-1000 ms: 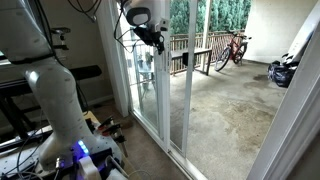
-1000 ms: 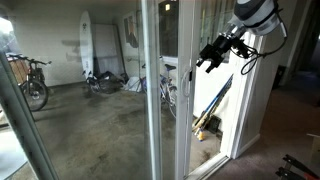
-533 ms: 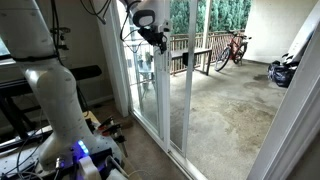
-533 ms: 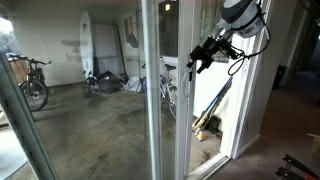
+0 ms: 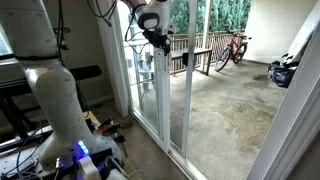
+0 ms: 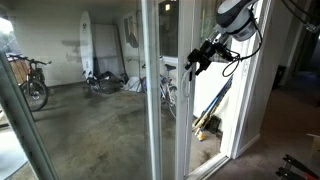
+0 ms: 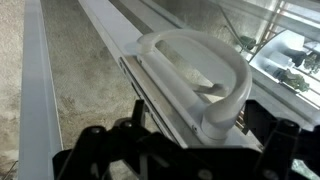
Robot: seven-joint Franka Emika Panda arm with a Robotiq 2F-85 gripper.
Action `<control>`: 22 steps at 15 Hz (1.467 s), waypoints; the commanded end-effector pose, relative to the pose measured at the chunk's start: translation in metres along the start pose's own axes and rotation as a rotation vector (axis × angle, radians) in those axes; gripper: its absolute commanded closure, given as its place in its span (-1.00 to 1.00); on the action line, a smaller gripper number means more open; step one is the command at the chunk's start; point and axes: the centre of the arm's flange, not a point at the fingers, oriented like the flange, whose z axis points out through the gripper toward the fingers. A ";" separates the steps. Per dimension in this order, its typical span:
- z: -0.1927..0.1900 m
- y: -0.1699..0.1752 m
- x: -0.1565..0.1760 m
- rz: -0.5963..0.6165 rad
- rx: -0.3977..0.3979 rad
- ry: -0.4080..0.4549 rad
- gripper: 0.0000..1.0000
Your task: Slide the glass door to the right.
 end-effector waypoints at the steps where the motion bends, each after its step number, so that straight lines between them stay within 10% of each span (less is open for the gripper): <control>1: 0.009 0.003 0.010 0.041 -0.006 0.017 -1.00; 22: -0.009 0.099 0.017 0.255 -0.153 -0.054 -1.00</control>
